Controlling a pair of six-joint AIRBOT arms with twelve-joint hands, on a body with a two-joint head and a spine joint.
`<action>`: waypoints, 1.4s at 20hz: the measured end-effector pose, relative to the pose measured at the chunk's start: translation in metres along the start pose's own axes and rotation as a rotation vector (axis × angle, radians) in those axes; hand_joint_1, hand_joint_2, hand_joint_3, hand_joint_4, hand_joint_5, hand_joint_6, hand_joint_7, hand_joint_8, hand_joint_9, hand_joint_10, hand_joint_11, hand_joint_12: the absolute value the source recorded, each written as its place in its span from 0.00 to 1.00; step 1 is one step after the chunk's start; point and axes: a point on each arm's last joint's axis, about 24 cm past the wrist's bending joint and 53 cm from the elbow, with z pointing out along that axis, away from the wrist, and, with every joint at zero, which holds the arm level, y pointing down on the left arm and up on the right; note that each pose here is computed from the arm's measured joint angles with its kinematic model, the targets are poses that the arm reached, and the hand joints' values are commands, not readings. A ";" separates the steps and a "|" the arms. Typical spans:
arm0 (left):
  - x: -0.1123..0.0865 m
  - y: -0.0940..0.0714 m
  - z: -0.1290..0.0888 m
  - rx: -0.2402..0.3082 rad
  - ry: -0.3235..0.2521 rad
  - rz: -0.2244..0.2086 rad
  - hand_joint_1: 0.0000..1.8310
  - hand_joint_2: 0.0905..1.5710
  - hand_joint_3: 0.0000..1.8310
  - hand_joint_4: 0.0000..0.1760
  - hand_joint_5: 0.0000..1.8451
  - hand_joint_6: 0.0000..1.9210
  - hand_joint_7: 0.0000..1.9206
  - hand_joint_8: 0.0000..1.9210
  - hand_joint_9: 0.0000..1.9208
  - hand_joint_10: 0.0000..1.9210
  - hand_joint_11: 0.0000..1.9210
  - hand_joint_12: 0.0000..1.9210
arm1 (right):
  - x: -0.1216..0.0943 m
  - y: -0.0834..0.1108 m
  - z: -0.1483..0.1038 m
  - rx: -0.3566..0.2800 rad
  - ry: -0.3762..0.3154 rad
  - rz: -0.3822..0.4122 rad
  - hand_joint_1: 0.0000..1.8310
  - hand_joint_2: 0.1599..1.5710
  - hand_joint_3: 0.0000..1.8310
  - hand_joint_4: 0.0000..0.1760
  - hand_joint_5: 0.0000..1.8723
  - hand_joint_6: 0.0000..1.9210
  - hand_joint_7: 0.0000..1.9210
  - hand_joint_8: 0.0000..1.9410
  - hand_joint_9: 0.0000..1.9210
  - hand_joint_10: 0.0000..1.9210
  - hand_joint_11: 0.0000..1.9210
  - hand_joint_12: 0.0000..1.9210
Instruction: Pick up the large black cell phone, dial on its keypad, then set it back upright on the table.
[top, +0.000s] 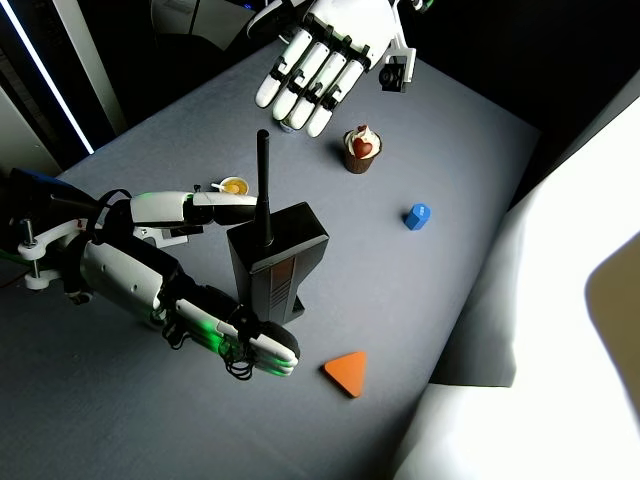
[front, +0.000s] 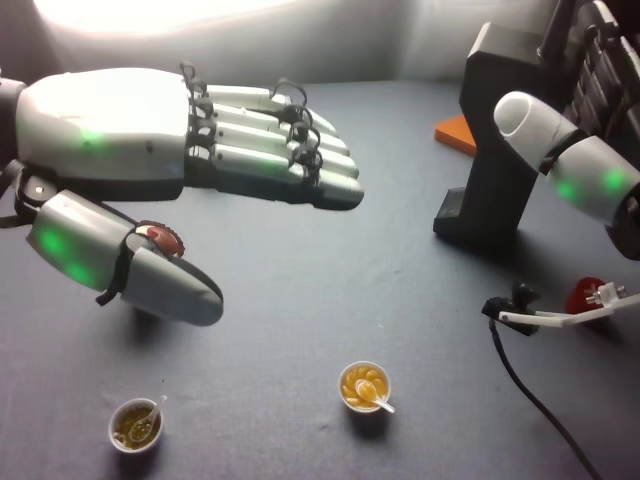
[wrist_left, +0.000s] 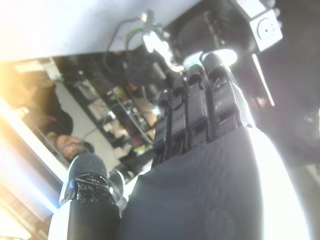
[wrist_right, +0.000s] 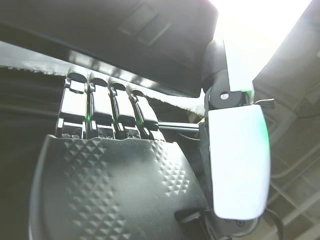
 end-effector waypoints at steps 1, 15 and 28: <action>0.000 0.000 0.000 0.001 -0.001 -0.004 0.02 0.74 0.00 0.00 0.09 0.00 0.09 0.00 0.08 0.00 0.00 0.22 | 0.000 -0.002 0.001 0.002 0.000 -0.001 0.56 0.61 0.00 0.00 0.02 0.00 0.00 0.00 0.00 0.00 0.00 0.06; 0.006 -0.005 0.001 0.018 0.019 0.018 0.00 0.74 0.00 0.00 0.08 0.00 0.08 0.00 0.07 0.00 0.00 0.20 | 0.011 -0.007 0.018 -0.030 -0.009 0.051 0.62 0.60 0.00 0.00 0.09 0.01 0.07 0.01 0.09 0.01 0.00 0.34; 0.009 -0.005 0.002 0.022 0.029 0.021 0.00 0.75 0.00 0.00 0.09 0.00 0.09 0.00 0.07 0.00 0.00 0.20 | 0.017 0.001 0.023 -0.057 0.006 0.056 0.81 0.72 0.00 0.00 0.43 0.48 0.41 0.62 0.45 0.70 0.35 0.89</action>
